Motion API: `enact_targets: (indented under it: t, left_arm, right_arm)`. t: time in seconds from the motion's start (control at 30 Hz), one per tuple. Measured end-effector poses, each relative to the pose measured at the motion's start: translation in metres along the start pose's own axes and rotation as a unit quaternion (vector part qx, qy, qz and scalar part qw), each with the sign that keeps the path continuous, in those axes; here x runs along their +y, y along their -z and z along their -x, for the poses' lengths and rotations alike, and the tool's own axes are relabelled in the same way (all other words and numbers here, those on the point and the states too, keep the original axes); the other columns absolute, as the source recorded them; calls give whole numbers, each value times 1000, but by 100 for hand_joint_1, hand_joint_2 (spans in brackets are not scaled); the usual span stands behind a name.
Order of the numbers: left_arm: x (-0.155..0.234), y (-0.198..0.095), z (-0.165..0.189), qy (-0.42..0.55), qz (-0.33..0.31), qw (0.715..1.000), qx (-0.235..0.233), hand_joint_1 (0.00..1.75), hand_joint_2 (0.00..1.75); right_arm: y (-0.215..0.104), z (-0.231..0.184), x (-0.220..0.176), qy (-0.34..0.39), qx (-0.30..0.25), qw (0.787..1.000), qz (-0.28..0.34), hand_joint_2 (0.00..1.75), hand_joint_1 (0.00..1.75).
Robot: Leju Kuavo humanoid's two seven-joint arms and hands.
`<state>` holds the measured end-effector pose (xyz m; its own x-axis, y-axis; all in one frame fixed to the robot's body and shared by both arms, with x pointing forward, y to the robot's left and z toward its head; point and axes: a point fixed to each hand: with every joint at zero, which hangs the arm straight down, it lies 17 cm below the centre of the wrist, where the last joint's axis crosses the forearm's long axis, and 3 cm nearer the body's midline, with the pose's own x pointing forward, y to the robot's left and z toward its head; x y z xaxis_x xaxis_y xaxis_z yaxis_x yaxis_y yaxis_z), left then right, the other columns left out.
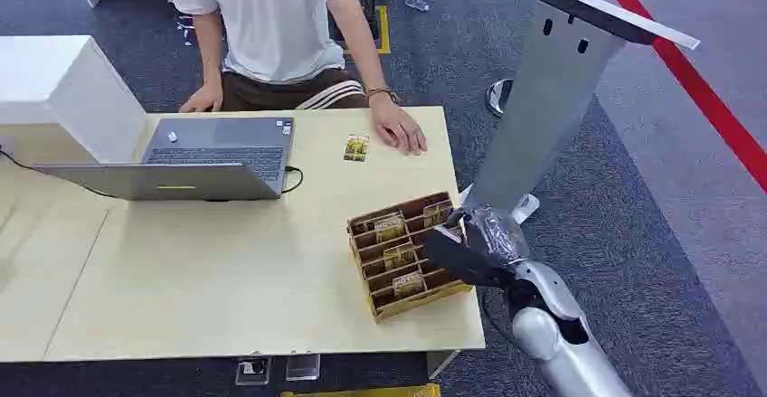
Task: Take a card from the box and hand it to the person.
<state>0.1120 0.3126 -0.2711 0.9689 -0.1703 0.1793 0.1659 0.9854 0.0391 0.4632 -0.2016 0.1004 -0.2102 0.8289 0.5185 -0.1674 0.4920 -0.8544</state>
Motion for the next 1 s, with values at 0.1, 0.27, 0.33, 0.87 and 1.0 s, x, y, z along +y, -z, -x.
enact_targets:
  t: [0.1, 0.27, 0.33, 0.87, 1.0]
  left_arm:
    - [0, 0, 0, 0, 0, 1000, 0, 0, 0]
    - [0, 0, 0, 0, 0, 1000, 0, 0, 0]
    - [0, 0, 0, 0, 0, 1000, 0, 0, 0]
    - [0, 0, 0, 0, 0, 1000, 0, 0, 0]
    - [0, 0, -1, 2, 0, 1000, -1, 0, 0]
  right_arm:
    - [0, 1, 2, 1, 1, 1000, -2, 175, 91]
    - [0, 2, 8, 6, 4, 1000, -8, 175, 93]
    - [0, 2, 10, 9, 4, 1000, -10, 175, 94]
    - [4, 2, 15, 8, 4, 1000, -17, 175, 82]
    - [4, 3, 15, 8, 5, 1000, -16, 175, 75]
